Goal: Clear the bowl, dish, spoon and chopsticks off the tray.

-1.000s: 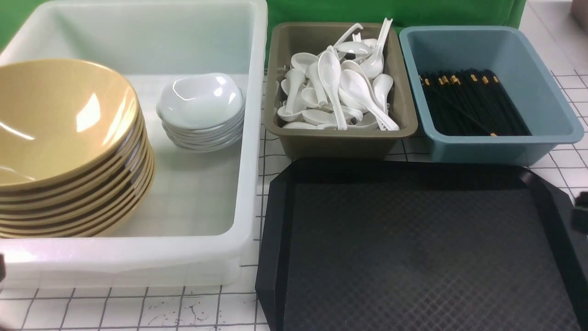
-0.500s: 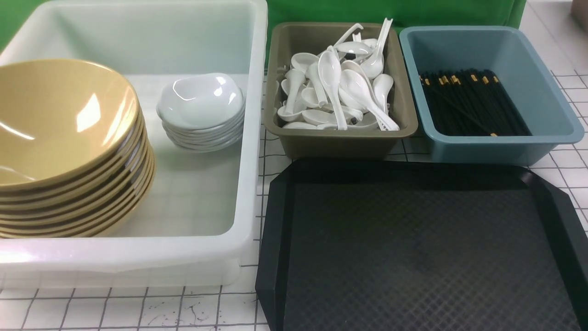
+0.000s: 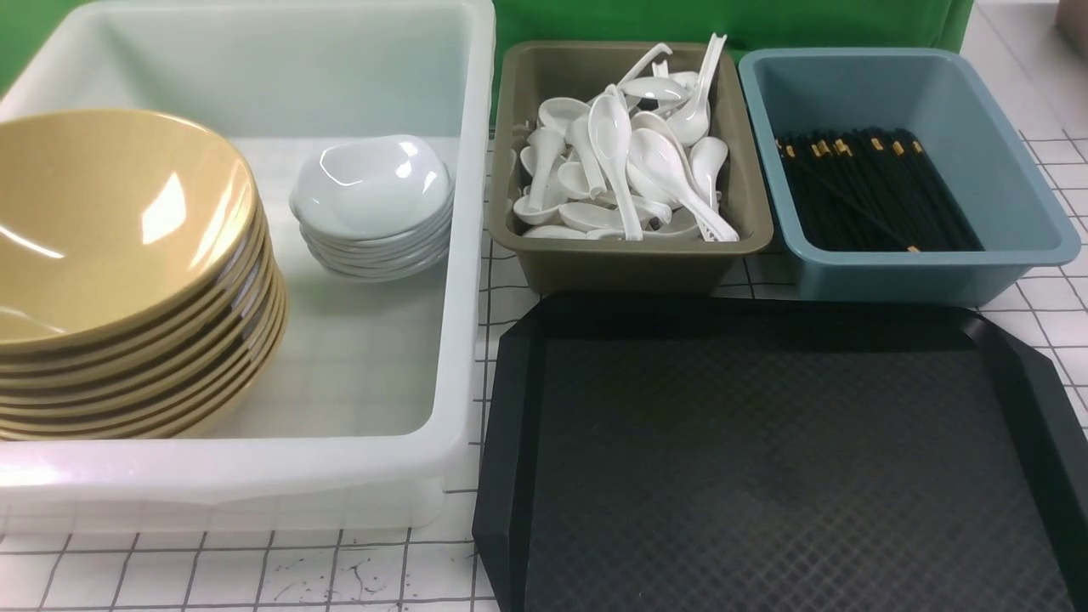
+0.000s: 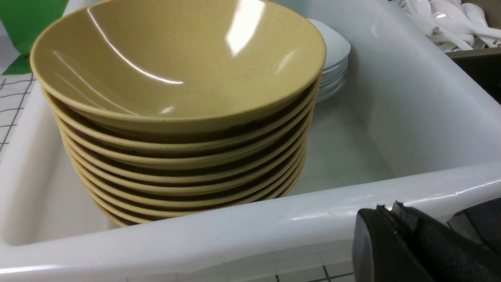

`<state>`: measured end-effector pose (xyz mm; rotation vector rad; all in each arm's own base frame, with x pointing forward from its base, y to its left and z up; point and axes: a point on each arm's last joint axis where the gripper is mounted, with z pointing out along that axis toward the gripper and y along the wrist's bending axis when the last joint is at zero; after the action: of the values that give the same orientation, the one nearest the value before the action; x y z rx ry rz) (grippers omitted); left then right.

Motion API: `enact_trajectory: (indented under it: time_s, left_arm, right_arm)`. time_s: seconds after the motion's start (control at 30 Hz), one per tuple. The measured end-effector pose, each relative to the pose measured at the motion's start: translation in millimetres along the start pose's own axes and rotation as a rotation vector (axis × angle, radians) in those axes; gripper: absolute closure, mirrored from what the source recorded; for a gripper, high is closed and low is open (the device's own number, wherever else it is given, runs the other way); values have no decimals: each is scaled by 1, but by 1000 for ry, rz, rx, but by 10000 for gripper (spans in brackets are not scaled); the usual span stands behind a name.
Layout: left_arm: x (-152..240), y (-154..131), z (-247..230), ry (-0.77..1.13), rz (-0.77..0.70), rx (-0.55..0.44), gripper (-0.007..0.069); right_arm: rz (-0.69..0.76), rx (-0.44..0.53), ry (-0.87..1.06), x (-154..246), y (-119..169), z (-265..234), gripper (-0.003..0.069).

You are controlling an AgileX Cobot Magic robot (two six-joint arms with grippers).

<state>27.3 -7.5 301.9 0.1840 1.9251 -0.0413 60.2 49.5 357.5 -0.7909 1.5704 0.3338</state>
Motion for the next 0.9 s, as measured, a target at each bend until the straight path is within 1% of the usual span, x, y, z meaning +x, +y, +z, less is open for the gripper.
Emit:
enact_trajectory:
  time_s: [0.07,0.1,0.13,0.17,0.2,0.27,0.33,0.37,0.4,0.5,0.6,0.63,0.67,0.77,0.9]
  left_arm:
    - [0,0,0,0,0,0,638]
    - [0,0,0,0,0,0,638]
    - [0,0,0,0,0,0,638]
    - [0,0,0,0,0,0,638]
    - [0,0,0,0,0,0,638]
    - [0,0,0,0,0,0,638]
    - [0,0,0,0,0,0,638]
    - [0,0,0,0,0,0,638]
    - [0,0,0,0,0,0,638]
    - [0,0,0,0,0,0,638]
    - [0,0,0,0,0,0,638]
    - [0,0,0,0,0,0,638]
    - [0,0,0,0,0,0,638]
    - [0,0,0,0,0,0,638]
    - [0,0,0,0,0,0,638]
  right_arm:
    - [-1,33,4,7,-1,-3,597]
    - [20,79,7,15,-3,-7,616]
    - [84,130,10,23,-5,-10,624]
    - [109,168,14,30,-6,-12,624]
    - [166,228,10,40,-7,-14,624]
    - [203,321,-10,55,-8,-18,624]
    - [219,400,-33,67,-8,-19,624]
    - [219,463,-54,81,-7,-19,624]
    - [217,488,-74,85,-6,-19,624]
    - [215,604,-105,109,-4,-19,624]
    - [248,677,-89,131,-2,-16,624]
    - [278,716,-68,146,-1,-13,624]
    - [300,735,-55,156,0,-11,624]
    - [334,767,-23,172,2,-9,624]
    - [366,780,16,178,2,-9,624]
